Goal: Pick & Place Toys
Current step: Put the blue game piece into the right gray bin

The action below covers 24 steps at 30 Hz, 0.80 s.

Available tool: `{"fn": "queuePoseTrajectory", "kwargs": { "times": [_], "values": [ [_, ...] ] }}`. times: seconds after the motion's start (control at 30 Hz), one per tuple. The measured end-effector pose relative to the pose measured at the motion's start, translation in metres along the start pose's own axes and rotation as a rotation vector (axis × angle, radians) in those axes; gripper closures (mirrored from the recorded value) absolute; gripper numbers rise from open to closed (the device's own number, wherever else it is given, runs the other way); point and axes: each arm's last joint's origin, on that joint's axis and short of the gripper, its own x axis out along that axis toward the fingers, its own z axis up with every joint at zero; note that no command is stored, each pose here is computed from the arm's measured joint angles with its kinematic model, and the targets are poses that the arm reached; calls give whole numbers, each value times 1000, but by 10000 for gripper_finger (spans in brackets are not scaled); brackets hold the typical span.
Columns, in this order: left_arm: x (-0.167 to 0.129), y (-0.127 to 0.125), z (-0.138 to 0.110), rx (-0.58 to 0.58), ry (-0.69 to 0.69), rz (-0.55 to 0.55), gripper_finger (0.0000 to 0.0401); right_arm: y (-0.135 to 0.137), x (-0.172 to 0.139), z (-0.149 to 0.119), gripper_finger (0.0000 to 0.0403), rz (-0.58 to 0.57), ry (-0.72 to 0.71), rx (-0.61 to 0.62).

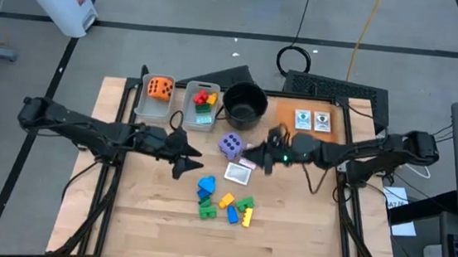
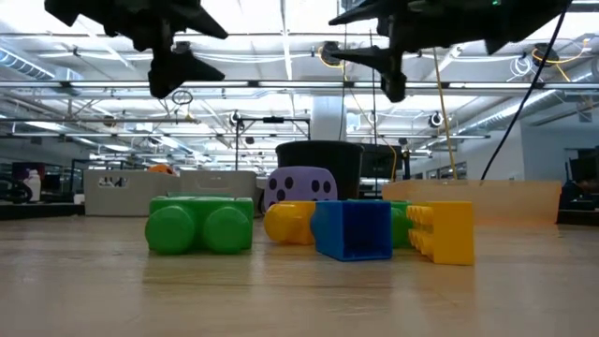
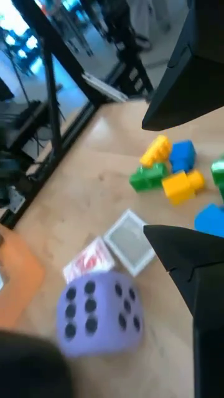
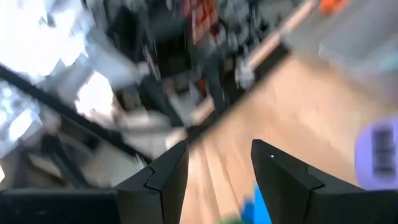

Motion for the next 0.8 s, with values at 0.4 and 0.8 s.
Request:
{"fn": "queuePoseTrajectory", "kwargs": {
  "times": [0.4,0.8],
  "values": [
    [61,-37,-34,-198,264,173,170,24,-17,-77,234,-106,407,-108],
    [69,-57,-38,-499,290,244,237,39,-25,-95,234,-75,450,-141]
  ]
}}
